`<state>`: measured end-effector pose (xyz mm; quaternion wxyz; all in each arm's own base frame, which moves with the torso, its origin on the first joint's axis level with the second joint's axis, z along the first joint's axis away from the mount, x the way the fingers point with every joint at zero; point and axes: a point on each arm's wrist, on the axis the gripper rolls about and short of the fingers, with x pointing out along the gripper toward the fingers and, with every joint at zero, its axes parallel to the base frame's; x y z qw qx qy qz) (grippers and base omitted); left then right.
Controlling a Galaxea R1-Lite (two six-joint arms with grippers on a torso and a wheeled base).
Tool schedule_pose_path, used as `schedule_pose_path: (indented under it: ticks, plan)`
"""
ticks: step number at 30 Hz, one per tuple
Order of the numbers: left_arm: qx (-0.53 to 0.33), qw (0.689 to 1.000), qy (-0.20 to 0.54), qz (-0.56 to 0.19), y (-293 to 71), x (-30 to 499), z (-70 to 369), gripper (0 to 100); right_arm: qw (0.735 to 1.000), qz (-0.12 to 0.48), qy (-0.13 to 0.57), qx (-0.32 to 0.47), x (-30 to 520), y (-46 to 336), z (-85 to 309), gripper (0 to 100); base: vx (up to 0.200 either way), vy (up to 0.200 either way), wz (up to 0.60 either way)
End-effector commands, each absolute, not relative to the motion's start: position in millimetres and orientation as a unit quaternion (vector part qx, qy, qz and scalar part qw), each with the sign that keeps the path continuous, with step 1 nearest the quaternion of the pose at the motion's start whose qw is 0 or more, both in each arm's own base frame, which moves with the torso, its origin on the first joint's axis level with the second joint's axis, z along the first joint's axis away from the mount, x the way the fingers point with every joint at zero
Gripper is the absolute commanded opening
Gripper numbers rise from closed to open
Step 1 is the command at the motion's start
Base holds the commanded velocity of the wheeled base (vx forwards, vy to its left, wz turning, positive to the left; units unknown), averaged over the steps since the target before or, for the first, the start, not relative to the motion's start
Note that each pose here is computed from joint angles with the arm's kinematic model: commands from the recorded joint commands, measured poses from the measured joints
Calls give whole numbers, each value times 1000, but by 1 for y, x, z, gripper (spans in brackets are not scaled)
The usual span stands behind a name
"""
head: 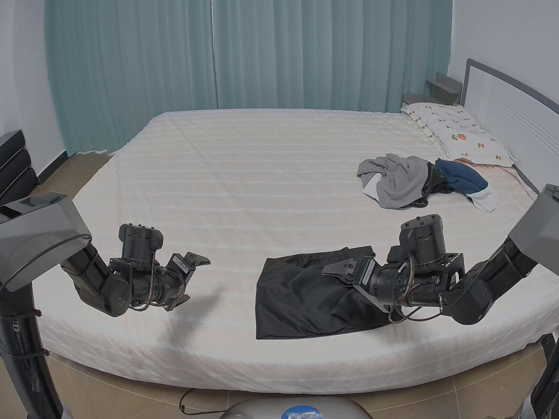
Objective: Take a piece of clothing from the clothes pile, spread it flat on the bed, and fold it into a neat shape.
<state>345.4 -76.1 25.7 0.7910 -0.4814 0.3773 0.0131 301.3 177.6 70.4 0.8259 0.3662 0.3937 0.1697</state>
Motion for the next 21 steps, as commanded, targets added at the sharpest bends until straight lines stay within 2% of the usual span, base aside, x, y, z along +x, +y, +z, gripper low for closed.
schedule_pose_path:
  ticks: [1, 8, 14, 21]
  plan:
    - [-480, 793, 376, 13, -77, 346, 19, 100, 819, 162, 424, 351, 318, 189, 39, 100, 0, 0, 0]
    - [-480, 793, 375, 11, -77, 346, 19, 100, 836, 136, 423, 322, 338, 171, 14, 100, 0, 0, 0]
    - [-479, 793, 375, 12, -77, 346, 19, 100, 858, 112, 386, 319, 362, 152, 8, 100, 0, 0, 0]
    - [-479, 793, 376, 11, -78, 346, 19, 100, 882, 91, 307, 347, 383, 121, 8, 100, 0, 0, 0]
